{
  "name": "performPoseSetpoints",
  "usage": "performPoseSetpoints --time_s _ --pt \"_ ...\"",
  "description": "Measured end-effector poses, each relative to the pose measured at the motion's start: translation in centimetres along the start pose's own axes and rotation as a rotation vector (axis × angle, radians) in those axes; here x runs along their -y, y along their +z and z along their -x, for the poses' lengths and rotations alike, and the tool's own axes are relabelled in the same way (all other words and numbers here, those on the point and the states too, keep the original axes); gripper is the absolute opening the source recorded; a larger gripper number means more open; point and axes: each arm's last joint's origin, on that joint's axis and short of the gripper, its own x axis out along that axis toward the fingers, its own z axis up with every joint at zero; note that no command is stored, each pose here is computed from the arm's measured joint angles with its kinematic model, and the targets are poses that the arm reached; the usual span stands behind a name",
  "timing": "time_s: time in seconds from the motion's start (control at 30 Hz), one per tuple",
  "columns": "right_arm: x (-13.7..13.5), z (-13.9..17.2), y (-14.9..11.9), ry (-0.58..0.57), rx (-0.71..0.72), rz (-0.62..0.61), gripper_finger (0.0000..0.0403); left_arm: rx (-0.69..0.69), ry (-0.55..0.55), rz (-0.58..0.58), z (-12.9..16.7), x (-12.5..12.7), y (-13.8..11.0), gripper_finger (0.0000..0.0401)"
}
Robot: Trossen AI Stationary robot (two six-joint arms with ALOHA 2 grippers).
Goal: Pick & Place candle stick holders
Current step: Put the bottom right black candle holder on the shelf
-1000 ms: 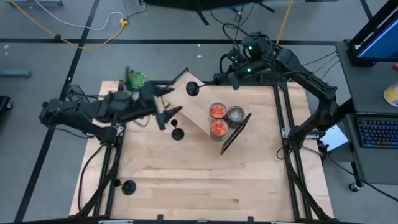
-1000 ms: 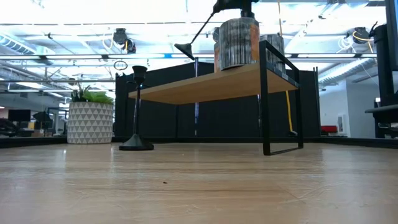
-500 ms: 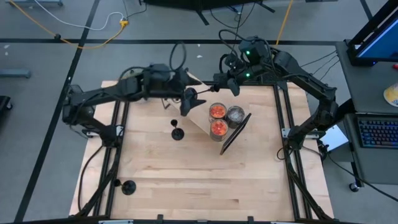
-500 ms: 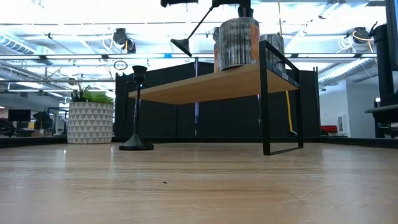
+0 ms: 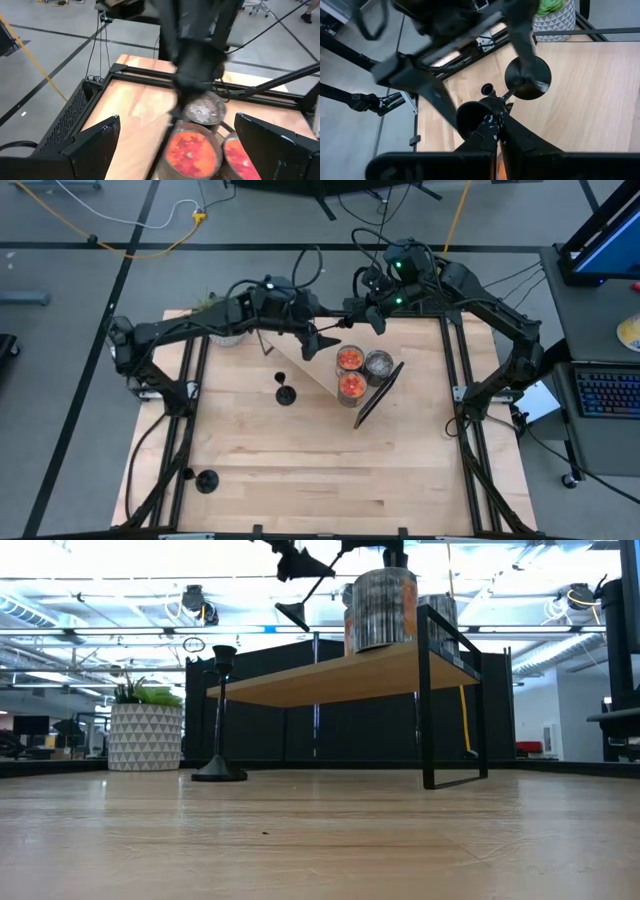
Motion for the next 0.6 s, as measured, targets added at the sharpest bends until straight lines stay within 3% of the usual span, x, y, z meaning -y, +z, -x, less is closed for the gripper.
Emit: performPoseSetpoints --time_s 0.3,0.6 --pt "0.0 0.0 0.0 0.0 0.0 -0.007 0.0 -0.017 -0.039 0.016 -1.8 -2.0 -0.9 0.0397" --pt "0.0 0.0 0.0 -0.002 0.001 -0.013 0.0 -0.015 -0.064 -0.014 -2.0 -2.0 -1.0 0.0397"
